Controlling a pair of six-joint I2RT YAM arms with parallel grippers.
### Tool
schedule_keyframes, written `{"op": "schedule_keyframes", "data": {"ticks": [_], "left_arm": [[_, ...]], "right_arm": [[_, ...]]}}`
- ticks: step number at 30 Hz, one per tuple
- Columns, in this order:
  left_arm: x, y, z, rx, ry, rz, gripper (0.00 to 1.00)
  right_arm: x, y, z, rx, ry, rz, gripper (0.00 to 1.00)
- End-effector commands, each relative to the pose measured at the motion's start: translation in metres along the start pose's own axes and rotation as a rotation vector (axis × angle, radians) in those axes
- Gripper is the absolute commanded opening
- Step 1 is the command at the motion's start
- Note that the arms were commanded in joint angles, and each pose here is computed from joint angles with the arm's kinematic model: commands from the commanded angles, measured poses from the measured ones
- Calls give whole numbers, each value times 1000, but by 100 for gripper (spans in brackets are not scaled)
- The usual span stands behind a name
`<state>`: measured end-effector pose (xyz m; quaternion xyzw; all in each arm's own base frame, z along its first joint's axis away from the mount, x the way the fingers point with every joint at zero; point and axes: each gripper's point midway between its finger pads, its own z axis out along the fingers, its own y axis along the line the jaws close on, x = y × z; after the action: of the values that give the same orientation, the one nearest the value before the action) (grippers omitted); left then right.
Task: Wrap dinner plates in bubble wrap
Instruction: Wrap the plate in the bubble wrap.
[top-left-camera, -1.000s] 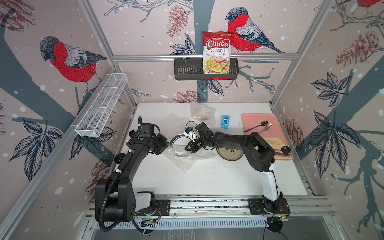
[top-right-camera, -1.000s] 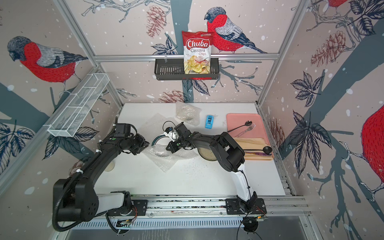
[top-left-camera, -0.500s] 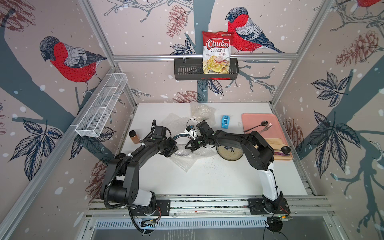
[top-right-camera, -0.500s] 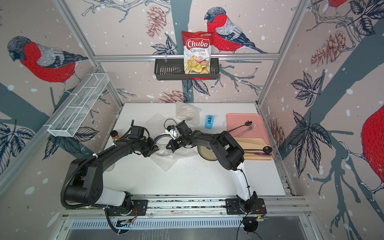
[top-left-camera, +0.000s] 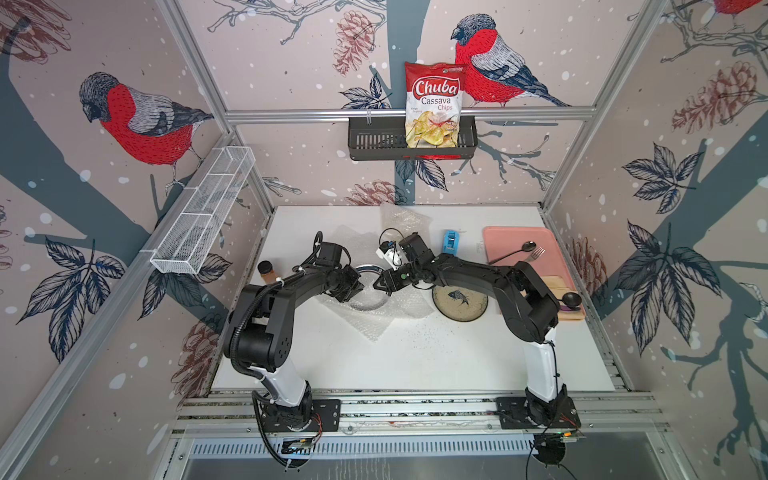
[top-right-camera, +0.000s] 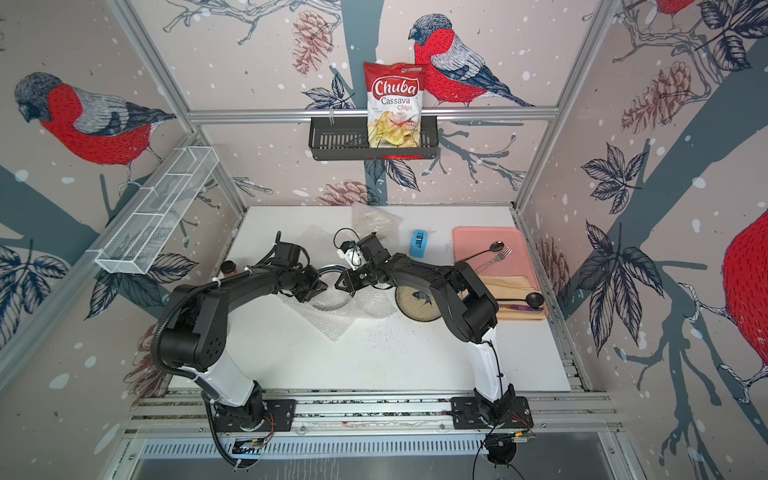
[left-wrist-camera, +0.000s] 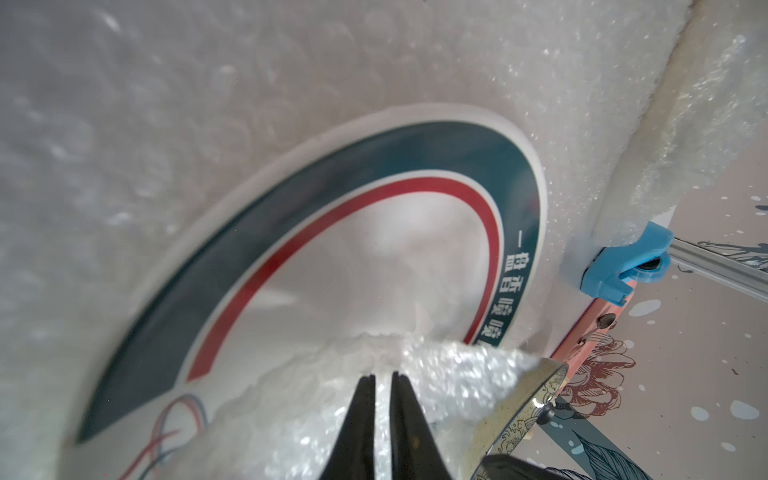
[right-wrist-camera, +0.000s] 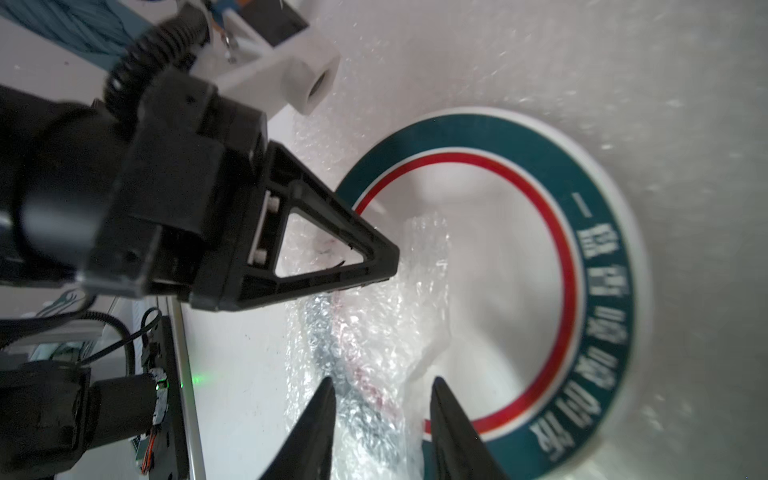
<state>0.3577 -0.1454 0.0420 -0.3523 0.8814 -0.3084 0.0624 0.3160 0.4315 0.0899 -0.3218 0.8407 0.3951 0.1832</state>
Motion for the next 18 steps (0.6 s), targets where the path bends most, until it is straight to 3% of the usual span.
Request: {"op": "schedule_keyframes", "data": {"ticks": [1,7,18], "left_arm": [[-3,-2,7,3,-9,25,12],[-3,3,17,-29,-8,57,12],[-1,12,22,-48,3,105,12]], "right_arm": [[-1,-20,-20,109,-18,92,42],[23,-52,-60,300,-28,252,45],[85,-68,-89,648,-10,377,52]]}}
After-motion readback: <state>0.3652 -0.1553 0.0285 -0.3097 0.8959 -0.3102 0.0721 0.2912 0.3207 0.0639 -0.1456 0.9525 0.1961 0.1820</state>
